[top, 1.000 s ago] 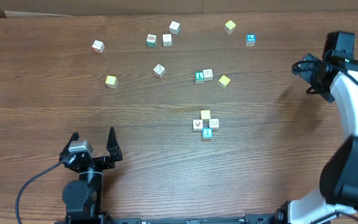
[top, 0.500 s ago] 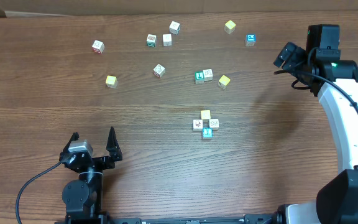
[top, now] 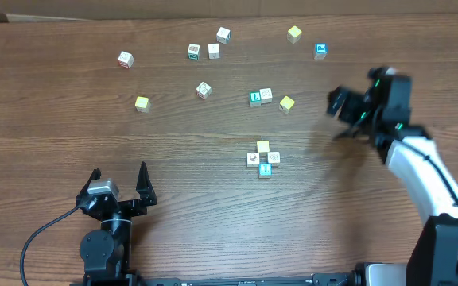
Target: Form a circle
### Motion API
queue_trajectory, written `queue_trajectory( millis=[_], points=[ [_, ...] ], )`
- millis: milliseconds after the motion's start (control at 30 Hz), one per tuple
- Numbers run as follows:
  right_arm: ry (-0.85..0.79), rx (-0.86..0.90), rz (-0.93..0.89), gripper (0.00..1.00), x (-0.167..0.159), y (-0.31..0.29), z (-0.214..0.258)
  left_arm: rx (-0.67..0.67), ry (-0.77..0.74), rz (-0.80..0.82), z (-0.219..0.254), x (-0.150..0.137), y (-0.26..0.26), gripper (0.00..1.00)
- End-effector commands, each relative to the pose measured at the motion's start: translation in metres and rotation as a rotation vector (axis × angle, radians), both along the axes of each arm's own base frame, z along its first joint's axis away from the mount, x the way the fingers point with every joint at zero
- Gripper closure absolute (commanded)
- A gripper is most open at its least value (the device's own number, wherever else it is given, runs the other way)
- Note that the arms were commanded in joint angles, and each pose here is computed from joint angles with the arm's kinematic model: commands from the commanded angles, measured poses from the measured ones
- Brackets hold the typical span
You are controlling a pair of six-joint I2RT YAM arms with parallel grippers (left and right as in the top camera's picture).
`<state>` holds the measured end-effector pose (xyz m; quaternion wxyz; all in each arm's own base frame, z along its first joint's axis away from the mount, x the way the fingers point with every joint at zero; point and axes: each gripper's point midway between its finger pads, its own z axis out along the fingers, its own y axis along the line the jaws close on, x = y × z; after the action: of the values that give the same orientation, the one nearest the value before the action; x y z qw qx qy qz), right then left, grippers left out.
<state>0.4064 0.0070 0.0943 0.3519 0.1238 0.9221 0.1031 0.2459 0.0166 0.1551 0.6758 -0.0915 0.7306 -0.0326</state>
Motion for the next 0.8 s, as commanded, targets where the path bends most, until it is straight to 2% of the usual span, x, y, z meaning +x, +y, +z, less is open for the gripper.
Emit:
queue_trajectory(
  millis=[0, 233, 467, 533, 767],
  points=[
    [-0.039, 0.019, 0.114, 0.0, -0.016, 0.018, -0.002, 0.022, -0.007, 0.0, 0.001, 0.0, 0.001, 0.0],
    [0.088, -0.01, 0.163, 0.0, -0.063, 0.019, -0.055, 0.022, -0.007, 0.0, 0.001, 0.0, 0.001, 0.01],
    [0.112, 0.026, 0.185, 0.0, -0.109, 0.027, -0.097, 0.022, -0.007, 0.0, 0.001, 0.0, 0.001, 0.0],
    [0.076, 0.037, 0.196, 0.0, -0.122, 0.031, -0.103, 0.022, -0.007, 0.0, 0.001, 0.0, 0.001, 0.0],
    [-0.102, 0.018, 0.203, 0.0, -0.13, 0.032, -0.088, 0.022, -0.007, 0.0, 0.001, 0.0, 0.001, 0.0]
  ],
)
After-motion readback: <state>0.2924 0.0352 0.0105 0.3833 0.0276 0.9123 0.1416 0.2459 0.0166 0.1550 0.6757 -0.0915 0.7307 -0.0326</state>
